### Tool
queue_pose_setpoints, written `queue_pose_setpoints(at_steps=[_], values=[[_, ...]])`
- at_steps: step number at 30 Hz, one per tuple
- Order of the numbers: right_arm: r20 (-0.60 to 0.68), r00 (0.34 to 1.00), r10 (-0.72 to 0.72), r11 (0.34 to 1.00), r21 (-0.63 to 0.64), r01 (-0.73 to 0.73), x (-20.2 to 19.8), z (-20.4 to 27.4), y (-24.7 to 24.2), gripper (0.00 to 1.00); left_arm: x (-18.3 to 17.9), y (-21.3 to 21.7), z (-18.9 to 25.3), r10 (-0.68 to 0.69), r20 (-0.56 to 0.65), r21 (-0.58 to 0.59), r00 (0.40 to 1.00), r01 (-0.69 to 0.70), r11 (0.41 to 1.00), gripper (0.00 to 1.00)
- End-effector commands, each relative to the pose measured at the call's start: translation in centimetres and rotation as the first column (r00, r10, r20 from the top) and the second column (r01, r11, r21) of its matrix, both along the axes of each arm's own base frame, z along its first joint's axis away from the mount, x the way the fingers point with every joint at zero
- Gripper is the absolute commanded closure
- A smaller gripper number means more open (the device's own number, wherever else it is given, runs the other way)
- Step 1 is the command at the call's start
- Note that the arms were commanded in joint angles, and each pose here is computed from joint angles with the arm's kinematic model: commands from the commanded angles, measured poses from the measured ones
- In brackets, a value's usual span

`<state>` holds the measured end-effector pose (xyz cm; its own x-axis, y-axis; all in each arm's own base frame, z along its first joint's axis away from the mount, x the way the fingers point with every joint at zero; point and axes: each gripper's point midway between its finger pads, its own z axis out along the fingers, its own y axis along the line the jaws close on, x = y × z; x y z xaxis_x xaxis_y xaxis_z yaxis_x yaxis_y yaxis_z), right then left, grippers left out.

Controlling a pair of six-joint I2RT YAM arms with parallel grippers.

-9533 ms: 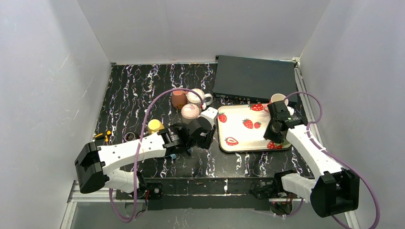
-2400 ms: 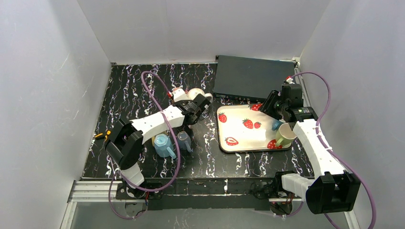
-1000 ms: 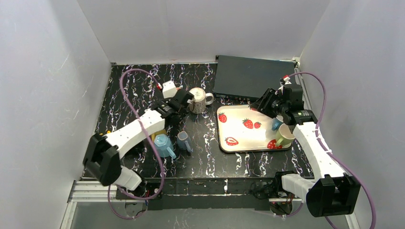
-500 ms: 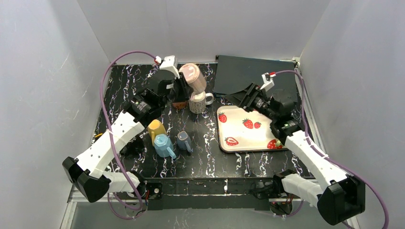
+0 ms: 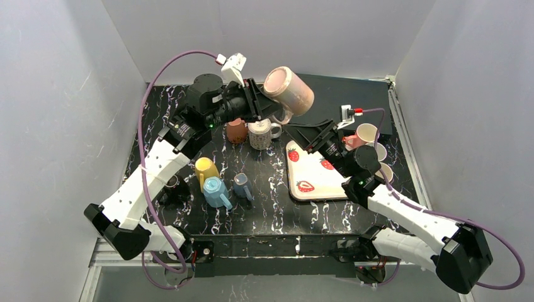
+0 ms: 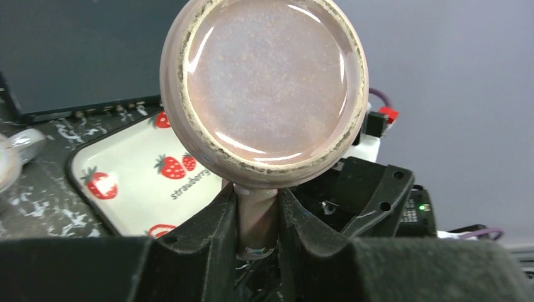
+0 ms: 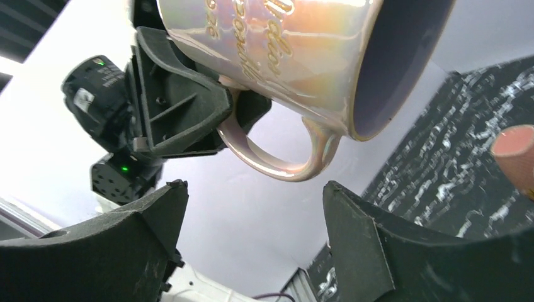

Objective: Turn the mug right side up
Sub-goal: Turn over the cup at the center of the board.

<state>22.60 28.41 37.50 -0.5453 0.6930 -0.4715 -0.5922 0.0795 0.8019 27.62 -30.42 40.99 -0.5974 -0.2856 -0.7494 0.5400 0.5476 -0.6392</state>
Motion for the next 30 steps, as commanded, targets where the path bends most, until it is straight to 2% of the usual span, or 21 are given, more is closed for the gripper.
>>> queue_pose_setpoints(at_steps=[1, 5, 10, 15, 19, 26, 30], values=[[0.117, 0.991, -0.066, 0.979, 0.200, 0.042, -0.8, 5.3, -1.9, 0.13, -3.0, 0.1, 10.3, -0.080, 0.182, -0.249, 0.980, 0.124, 0.960, 1.00], [0.129, 0.988, -0.084, 0.961, 0.272, 0.047, -0.7, 6.6, -2.5, 0.14, -4.7, 0.6, 12.1, -0.106, 0.205, -0.328, 0.973, 0.171, 0.929, 1.00], [0.148, 0.988, -0.046, 0.947, 0.320, -0.003, -0.8, 8.0, -2.0, 0.17, -6.2, 1.2, 13.4, -0.127, 0.228, -0.365, 0.965, 0.205, 0.908, 1.00], [0.209, 0.976, -0.052, 0.927, 0.374, -0.031, -1.4, 10.7, -2.5, 0.27, -7.8, 1.4, 14.7, -0.177, 0.241, -0.390, 0.954, 0.263, 0.883, 1.00], [0.262, 0.964, -0.053, 0.937, 0.347, -0.043, -2.0, 12.8, -2.3, 0.31, -9.2, 1.9, 16.0, -0.201, 0.276, -0.393, 0.940, 0.301, 0.869, 1.00], [0.339, 0.938, 0.078, 0.912, 0.356, -0.204, -3.4, 15.2, -0.5, 0.33, -9.9, 2.2, 16.8, -0.206, 0.298, -0.403, 0.932, 0.318, 0.858, 1.00], [0.367, 0.924, 0.107, 0.877, 0.403, -0.262, -3.9, 16.1, -0.7, 0.48, -9.6, 2.1, 16.5, -0.203, 0.288, -0.405, 0.936, 0.312, 0.860, 1.00]])
